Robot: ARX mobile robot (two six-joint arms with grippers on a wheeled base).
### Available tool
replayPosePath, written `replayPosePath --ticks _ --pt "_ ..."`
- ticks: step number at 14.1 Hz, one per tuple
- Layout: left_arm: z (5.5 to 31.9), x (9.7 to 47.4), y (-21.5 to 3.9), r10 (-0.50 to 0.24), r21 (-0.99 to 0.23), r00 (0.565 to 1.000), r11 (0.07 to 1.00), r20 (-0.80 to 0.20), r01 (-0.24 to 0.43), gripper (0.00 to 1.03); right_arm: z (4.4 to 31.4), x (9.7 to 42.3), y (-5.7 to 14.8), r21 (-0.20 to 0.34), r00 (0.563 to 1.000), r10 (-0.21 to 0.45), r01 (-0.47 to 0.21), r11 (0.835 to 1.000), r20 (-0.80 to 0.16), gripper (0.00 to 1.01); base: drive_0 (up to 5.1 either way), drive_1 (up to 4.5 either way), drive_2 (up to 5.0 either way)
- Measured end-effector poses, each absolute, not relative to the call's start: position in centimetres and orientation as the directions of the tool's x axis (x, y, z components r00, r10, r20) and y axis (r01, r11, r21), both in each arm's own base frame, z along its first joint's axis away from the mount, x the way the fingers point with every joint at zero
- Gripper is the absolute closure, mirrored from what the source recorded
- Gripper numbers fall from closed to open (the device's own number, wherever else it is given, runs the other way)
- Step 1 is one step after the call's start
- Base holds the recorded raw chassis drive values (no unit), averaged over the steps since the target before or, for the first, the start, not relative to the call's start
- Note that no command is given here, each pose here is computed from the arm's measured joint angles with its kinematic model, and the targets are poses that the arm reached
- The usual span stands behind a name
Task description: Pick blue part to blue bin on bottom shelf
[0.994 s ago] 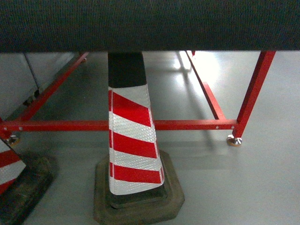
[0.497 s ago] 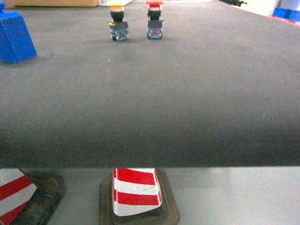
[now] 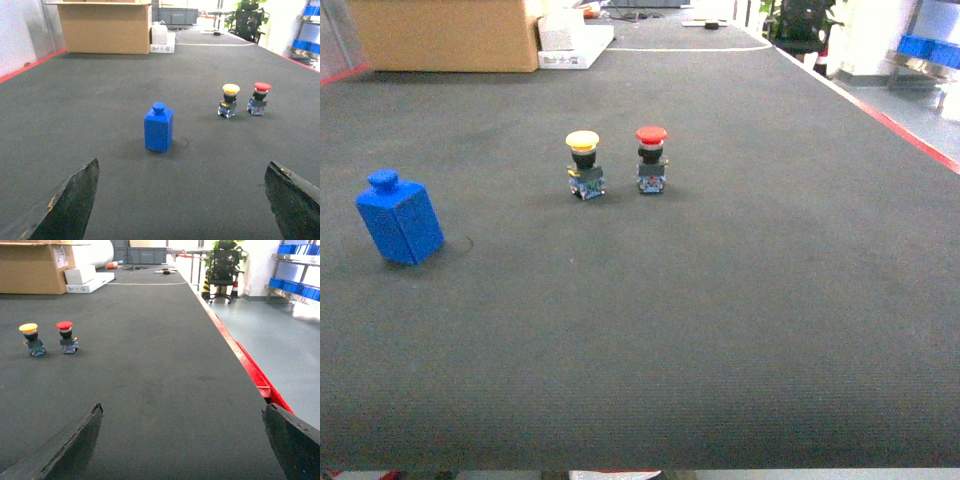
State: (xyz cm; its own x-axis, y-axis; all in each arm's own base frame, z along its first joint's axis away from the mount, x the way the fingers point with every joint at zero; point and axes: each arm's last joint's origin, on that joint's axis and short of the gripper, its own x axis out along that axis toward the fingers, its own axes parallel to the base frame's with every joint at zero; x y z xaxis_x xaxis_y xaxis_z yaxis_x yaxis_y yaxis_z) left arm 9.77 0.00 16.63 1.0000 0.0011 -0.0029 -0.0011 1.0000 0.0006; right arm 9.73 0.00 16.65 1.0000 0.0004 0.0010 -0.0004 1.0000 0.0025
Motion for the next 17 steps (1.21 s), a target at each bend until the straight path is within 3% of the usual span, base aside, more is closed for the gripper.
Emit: replayPosePath --ticks 15,16,17 --pt "16.63 9.76 0.0 0.0 0.001 1.0 1.0 -0.003 0.0 0.05 16.66 9.73 0.0 0.003 1.0 0.0 0.0 1.0 0.002 0.03 0.0 0.0 0.0" --pt "16.43 9.75 -0.02 0.035 -0.017 0.998 0.999 -0.057 -0.036 0.05 16.66 9.73 0.0 0.003 1.0 0.0 0.0 1.0 0.002 0.03 0.0 0.0 0.0" --pt "16.36 10.06 -0.45 0.129 -0.035 0.971 0.99 -0.201 -0.139 0.05 16.66 9.73 0.0 0.003 1.0 -0.001 0.001 1.0 0.001 0.03 0.0 0.0 0.0"
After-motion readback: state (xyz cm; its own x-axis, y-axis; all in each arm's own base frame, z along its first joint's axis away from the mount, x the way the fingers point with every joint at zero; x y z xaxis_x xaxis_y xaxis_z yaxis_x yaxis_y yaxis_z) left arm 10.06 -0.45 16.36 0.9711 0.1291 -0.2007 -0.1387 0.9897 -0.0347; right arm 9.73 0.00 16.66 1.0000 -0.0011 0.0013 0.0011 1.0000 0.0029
